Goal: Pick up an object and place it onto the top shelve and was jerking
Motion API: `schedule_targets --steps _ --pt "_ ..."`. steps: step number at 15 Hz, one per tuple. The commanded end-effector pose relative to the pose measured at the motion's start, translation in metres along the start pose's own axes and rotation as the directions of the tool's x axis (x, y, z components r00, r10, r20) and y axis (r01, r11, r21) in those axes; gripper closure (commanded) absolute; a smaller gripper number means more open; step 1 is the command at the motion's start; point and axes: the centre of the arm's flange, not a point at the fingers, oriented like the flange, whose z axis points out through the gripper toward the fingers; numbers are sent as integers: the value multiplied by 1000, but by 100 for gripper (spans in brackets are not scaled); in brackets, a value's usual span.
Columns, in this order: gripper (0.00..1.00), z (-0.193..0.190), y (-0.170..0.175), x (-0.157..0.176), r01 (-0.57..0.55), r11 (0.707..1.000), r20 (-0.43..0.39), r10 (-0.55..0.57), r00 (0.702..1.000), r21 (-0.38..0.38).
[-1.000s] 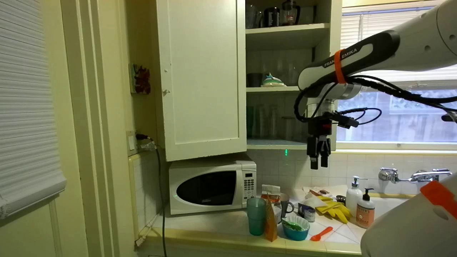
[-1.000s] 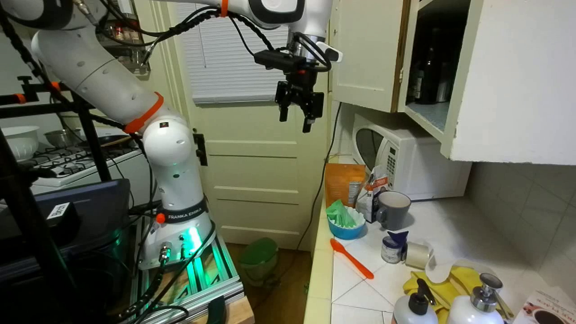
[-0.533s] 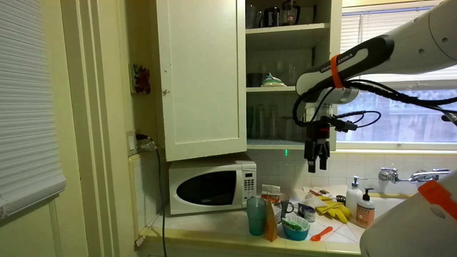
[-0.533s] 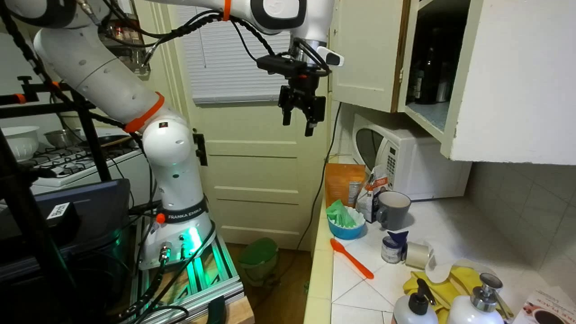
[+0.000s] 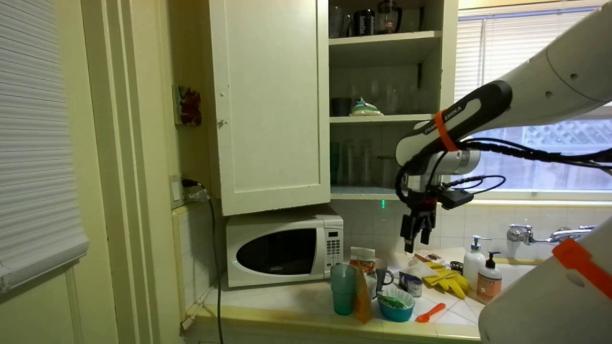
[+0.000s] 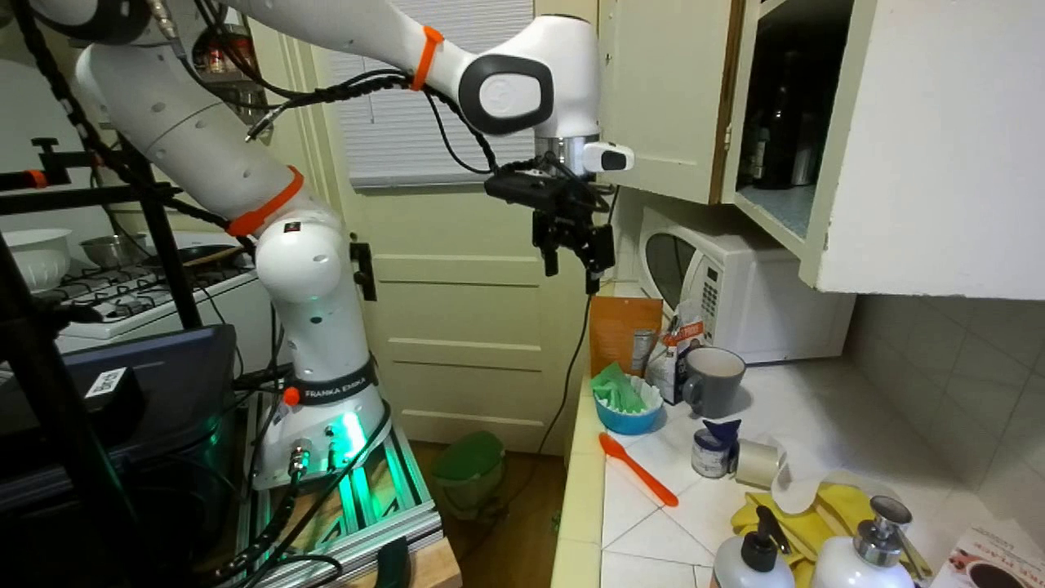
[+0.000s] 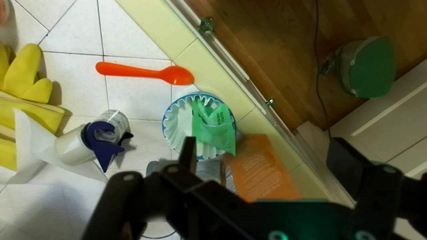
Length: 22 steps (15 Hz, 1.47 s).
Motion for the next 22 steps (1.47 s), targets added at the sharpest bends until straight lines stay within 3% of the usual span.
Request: schedule_targets --steps 1,4,5,10,12,15,18,22 --pt "0 47 15 -9 -34 998 -71 30 997 -56" --pt "0 76 32 -17 -85 994 -135 75 988 -71" --pt "0 51 19 -12 -69 996 -120 61 991 -61" --pt "0 53 20 -9 -66 995 -124 57 991 -70" --pt "0 74 26 -3 -117 989 -61 112 992 -93" --pt "0 108 50 -2 -288 956 -12 288 958 -64" --pt "0 138 68 1 -431 898 3 433 901 -83" --pt "0 170 86 9 -538 838 -18 539 842 -88"
